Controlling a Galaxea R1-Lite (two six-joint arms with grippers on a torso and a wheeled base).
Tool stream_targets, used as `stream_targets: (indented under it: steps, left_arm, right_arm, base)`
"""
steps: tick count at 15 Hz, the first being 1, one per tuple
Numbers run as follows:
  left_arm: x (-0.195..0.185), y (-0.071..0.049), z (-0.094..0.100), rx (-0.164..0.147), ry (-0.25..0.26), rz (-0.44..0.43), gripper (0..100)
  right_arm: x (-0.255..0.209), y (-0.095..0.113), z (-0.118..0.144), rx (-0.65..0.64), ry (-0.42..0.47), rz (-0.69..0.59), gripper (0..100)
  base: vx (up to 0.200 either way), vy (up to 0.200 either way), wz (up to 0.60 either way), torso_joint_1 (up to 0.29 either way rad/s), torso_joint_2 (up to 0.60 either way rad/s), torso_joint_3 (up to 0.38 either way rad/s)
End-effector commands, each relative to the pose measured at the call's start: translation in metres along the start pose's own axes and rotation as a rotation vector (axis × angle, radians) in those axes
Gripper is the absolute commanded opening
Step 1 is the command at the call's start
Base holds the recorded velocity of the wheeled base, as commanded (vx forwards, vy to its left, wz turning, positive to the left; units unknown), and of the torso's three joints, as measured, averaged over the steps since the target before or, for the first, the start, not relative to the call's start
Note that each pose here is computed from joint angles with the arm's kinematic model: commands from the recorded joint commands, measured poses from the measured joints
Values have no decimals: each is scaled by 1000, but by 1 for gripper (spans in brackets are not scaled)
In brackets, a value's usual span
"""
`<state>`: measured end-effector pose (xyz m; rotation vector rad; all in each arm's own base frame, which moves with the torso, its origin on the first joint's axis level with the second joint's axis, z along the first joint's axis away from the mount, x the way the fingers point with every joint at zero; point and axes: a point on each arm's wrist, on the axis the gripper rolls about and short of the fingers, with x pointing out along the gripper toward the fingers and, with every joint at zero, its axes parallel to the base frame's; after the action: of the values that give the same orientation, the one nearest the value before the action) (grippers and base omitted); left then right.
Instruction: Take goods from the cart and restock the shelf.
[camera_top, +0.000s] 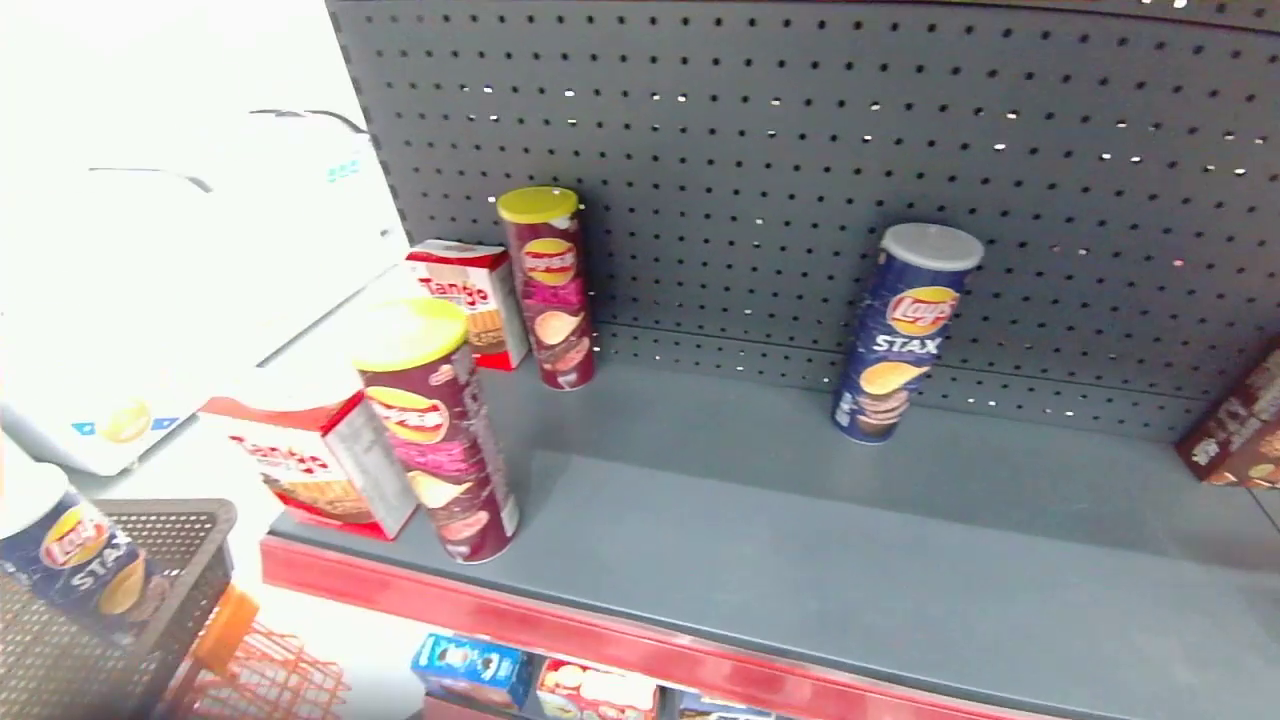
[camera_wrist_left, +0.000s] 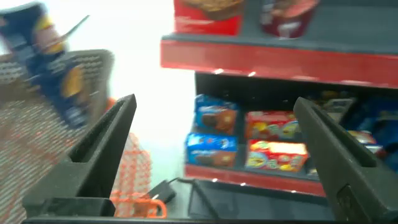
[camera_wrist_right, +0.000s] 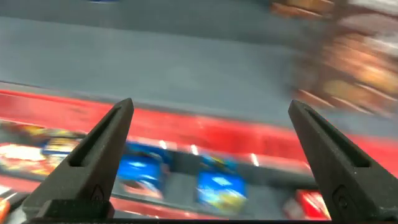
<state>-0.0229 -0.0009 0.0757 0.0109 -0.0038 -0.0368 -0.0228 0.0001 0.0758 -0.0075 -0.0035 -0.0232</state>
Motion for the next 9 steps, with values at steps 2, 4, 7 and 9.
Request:
stream_targets:
  steps: [2, 4, 7, 9]
  left_arm:
    - [0, 0, 0, 0, 1, 0, 100]
    - [0, 0, 0, 0, 1, 0, 100]
    - [0, 0, 0, 0, 1, 0, 100]
    - [0, 0, 0, 1, 1, -2, 100]
  right_arm:
    - [0, 0, 0, 0, 1, 0, 100]
    - [0, 0, 0, 0, 1, 0, 100]
    - [0, 0, 0, 1, -1, -1, 100]
    - [0, 0, 0, 1, -1, -1, 100]
  base:
    - [0, 0, 600, 5, 5, 2]
    - [0, 0, 600, 0, 2, 2]
    - [0, 0, 200, 1, 1, -1]
    - [0, 0, 0, 0, 0, 0]
